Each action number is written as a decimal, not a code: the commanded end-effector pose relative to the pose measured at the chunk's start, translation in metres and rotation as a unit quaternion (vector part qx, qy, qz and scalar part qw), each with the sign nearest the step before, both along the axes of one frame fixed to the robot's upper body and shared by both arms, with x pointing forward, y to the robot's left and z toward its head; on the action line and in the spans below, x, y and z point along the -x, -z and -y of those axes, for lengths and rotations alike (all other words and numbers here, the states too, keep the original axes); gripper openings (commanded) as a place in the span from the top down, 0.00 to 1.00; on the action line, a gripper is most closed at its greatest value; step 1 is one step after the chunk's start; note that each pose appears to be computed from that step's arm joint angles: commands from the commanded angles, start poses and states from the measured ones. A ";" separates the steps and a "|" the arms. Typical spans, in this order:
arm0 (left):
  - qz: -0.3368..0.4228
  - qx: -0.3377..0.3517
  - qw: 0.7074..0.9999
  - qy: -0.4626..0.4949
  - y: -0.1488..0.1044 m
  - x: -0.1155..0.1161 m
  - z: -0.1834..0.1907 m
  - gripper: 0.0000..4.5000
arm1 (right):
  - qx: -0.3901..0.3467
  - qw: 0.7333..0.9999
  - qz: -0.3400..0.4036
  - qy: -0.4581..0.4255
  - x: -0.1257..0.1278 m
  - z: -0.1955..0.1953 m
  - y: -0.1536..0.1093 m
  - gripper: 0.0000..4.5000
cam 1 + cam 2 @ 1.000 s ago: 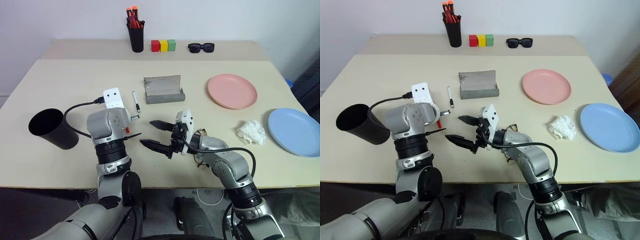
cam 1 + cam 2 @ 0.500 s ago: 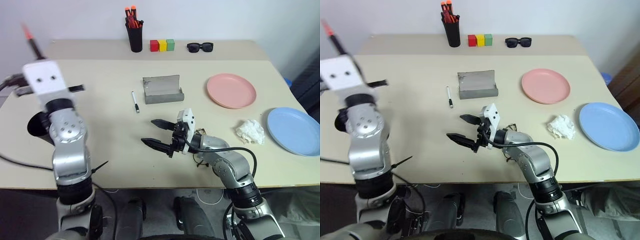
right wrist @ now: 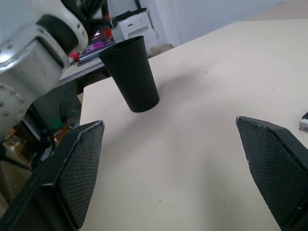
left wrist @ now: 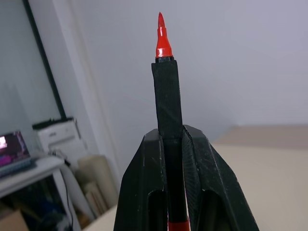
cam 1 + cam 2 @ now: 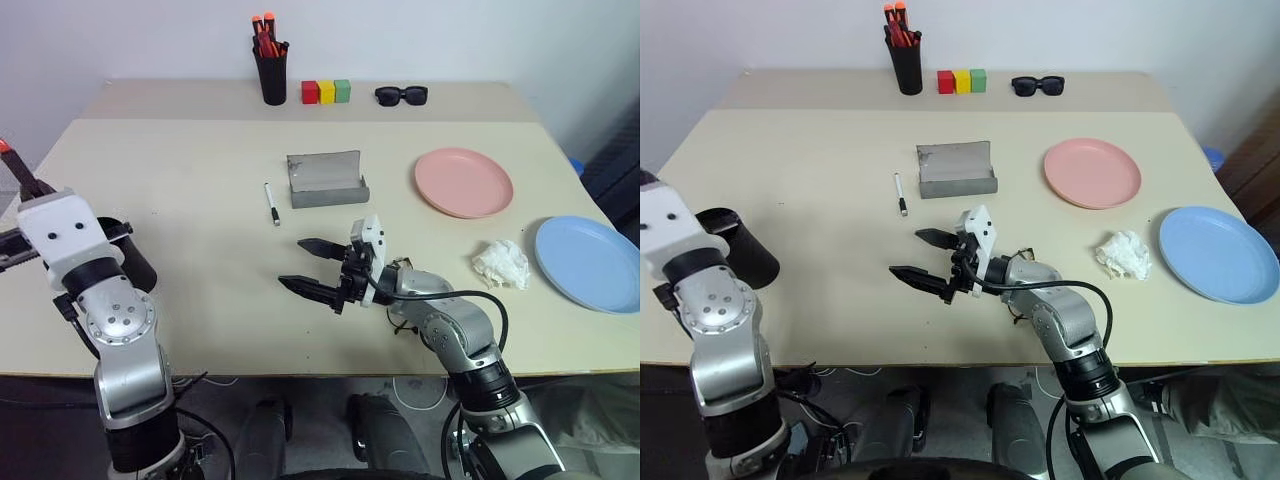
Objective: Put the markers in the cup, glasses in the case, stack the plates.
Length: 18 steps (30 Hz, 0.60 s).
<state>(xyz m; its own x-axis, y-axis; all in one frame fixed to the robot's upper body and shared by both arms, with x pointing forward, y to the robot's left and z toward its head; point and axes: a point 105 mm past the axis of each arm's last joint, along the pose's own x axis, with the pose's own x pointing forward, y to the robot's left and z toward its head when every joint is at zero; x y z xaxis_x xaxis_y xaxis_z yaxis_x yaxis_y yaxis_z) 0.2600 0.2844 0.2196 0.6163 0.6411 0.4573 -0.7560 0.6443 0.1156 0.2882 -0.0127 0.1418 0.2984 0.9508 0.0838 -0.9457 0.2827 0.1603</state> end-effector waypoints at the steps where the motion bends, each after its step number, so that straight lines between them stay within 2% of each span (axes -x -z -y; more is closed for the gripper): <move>1: 0.016 0.006 1.000 -0.002 -0.001 0.007 0.000 1.00 | -0.014 1.000 0.024 -0.008 0.003 -0.003 -0.012 0.00; 5: 0.015 0.023 1.000 -0.005 0.004 0.008 -0.003 1.00 | -0.015 1.000 0.024 -0.006 0.003 -0.003 -0.012 0.00; 10: 0.011 0.023 1.000 -0.016 0.006 0.007 -0.005 0.50 | -0.015 1.000 0.023 -0.004 0.004 -0.003 -0.012 0.00; 13: 0.014 0.026 0.999 -0.015 0.006 0.007 -0.005 0.14 | -0.015 1.000 0.023 -0.005 0.004 -0.003 -0.012 0.00; 18: 0.021 0.033 0.999 -0.007 0.005 0.004 -0.003 0.14 | -0.015 1.000 0.023 -0.005 0.004 -0.003 -0.012 0.00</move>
<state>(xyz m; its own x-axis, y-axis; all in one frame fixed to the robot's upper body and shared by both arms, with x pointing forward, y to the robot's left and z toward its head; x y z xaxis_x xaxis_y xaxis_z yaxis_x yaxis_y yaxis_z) 0.2592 0.2872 0.2029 0.6119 0.6838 0.3976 -0.7641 0.6409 0.0736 0.2883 -0.0124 0.1415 0.3014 0.9498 0.0842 -0.9446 0.2854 0.1622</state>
